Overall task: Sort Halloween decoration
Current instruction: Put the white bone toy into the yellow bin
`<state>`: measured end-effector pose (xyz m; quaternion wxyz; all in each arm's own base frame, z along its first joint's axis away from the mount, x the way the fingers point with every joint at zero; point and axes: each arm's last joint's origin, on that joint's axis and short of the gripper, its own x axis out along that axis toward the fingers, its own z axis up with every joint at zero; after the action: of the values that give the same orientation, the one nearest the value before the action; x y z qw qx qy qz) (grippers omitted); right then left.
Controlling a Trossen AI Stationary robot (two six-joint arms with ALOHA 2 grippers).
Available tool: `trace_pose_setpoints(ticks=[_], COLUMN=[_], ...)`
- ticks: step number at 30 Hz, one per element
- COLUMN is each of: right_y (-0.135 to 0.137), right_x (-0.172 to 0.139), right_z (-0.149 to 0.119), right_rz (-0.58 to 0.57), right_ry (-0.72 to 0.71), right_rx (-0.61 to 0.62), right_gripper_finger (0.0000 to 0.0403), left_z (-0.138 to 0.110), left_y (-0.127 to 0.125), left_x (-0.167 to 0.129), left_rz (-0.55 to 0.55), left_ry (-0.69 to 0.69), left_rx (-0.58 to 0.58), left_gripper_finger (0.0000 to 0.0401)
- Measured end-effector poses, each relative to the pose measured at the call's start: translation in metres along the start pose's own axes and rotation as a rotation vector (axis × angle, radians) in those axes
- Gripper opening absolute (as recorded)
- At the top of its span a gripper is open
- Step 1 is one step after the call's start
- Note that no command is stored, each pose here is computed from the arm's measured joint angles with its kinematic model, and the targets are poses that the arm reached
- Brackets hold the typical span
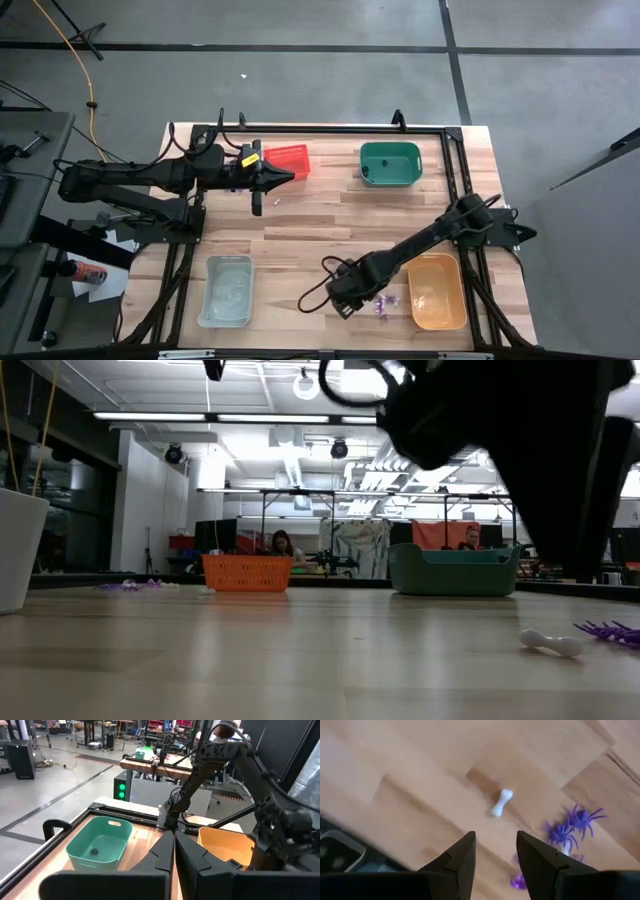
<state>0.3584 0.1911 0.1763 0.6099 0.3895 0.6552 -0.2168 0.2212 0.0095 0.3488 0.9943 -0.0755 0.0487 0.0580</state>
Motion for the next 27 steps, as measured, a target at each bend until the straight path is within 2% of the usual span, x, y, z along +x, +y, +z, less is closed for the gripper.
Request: trace_pose_setpoints(ticks=[5, 14, 24, 27], right_y=[0.001, 0.000, 0.000, -0.001], right_x=[0.009, 0.024, 0.034, 0.035], right_z=[0.005, 0.008, 0.010, 0.010], right_rz=[-0.007, -0.045, -0.071, -0.080], right_ry=[-0.025, -0.033, -0.034, -0.053], right_rx=[0.080, 0.141, 0.125, 0.093], right_gripper_finger=[0.0138, 0.0138, 0.0137, 0.0124], left_z=[0.000, 0.000, 0.000, 0.000], left_y=[0.000, 0.000, 0.000, 0.000], left_x=[0.000, 0.000, 0.000, 0.000], left_rz=[0.000, 0.000, 0.000, 0.000], left_ry=[0.000, 0.000, 0.001, 0.001], left_rx=[0.000, 0.017, 0.017, 0.017], left_gripper_finger=[0.0005, 0.0005, 0.0005, 0.0005])
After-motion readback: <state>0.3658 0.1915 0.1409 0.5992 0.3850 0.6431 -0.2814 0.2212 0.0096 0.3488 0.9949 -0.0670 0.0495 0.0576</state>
